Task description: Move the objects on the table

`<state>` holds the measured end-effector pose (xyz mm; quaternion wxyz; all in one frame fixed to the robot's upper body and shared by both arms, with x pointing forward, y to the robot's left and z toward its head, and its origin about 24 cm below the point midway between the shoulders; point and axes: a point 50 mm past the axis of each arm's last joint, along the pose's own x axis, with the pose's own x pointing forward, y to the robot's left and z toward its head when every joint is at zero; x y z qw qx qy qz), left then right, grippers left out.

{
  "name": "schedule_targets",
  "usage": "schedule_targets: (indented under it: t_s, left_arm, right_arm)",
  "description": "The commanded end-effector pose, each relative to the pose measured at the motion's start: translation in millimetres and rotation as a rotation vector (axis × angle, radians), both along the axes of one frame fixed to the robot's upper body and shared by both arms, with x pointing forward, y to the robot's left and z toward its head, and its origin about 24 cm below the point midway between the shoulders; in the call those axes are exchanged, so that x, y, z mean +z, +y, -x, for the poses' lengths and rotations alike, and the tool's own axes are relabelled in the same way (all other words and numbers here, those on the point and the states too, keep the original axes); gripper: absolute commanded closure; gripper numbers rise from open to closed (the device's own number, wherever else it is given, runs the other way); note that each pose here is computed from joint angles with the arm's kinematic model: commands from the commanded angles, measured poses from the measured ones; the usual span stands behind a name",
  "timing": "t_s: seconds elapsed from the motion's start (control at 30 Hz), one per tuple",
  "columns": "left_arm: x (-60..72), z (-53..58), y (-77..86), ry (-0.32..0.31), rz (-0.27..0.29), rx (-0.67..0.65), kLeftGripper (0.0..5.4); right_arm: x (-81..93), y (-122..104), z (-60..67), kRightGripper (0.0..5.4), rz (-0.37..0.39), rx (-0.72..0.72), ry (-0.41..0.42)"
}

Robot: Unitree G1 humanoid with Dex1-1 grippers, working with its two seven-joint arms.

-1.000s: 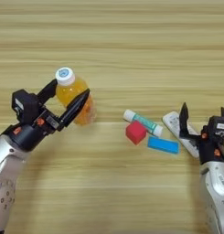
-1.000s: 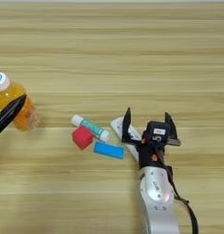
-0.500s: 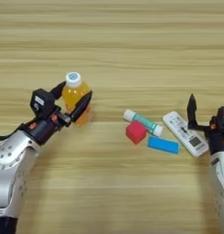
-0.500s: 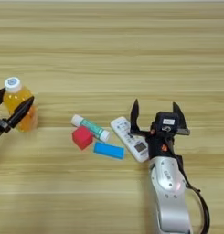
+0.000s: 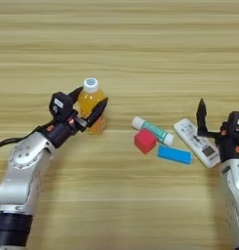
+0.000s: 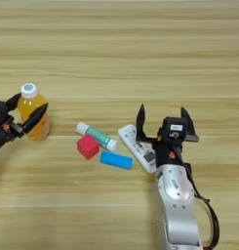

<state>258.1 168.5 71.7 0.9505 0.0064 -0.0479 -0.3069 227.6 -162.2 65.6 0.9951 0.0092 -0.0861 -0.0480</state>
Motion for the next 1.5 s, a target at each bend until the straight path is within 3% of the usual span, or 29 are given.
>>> schedule_targets:
  t_s: [0.03, 0.43, 0.6, 1.33, 1.37, 1.5]
  left_arm:
    - [9.4, -6.4, -5.7, -0.066, -0.009, -0.019, 1.97]
    - [4.8, -2.5, -9.1, -0.069, -0.032, -0.053, 1.97]
    - [-3.1, -0.7, -9.9, -0.019, -0.014, -0.045, 1.97]
    - [-18.2, 4.0, -3.8, 0.041, -0.034, -0.006, 1.97]
    - [-18.2, 4.2, -3.8, 0.041, -0.033, -0.005, 1.60]
    - [-18.3, 4.5, -3.6, 0.041, -0.033, -0.004, 1.28]
  right_arm:
    - [2.1, 3.3, -3.3, 0.00, -0.002, 0.005, -0.005]
    - [3.1, 5.6, -3.4, 0.00, -0.001, 0.008, -0.008]
    - [4.1, 4.9, -2.5, 0.00, -0.001, 0.008, -0.011]
    - [5.8, 4.2, -1.2, 0.00, 0.004, 0.011, -0.013]
    - [5.9, 4.2, -1.1, 0.00, 0.004, 0.011, -0.013]
    - [6.3, 4.1, -0.8, 0.00, 0.005, 0.011, -0.013]
